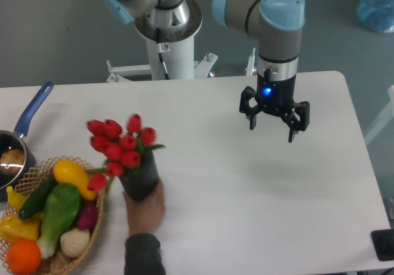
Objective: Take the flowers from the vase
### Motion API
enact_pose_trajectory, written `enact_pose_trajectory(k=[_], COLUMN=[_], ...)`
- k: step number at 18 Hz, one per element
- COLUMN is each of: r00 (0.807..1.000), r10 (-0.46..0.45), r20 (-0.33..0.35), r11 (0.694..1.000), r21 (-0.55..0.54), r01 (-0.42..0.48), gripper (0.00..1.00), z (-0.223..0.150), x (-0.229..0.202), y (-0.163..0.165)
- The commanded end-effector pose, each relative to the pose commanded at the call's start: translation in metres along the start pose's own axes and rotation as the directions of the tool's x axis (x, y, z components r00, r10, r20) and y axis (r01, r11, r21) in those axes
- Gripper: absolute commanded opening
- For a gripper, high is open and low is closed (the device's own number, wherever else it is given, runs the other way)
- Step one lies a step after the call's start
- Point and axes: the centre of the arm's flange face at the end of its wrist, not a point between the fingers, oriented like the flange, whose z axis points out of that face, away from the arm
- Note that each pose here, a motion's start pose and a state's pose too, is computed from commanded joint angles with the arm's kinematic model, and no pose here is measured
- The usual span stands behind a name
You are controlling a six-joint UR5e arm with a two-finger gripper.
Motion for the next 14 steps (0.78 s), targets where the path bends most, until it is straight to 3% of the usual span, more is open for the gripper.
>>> enact_pose_trajectory(k=[9,14], r00=[1.000,0.997], r10=[-0.010,-0.034], r20=[-0.019,-0.076], r11=[1.000,0.993], r21=[0.010,0.111], r01=[0.010,0.043], gripper=[1.00,1.00], z=[0.009,0.017], x=[0.003,0.008], y=[0.004,0.009])
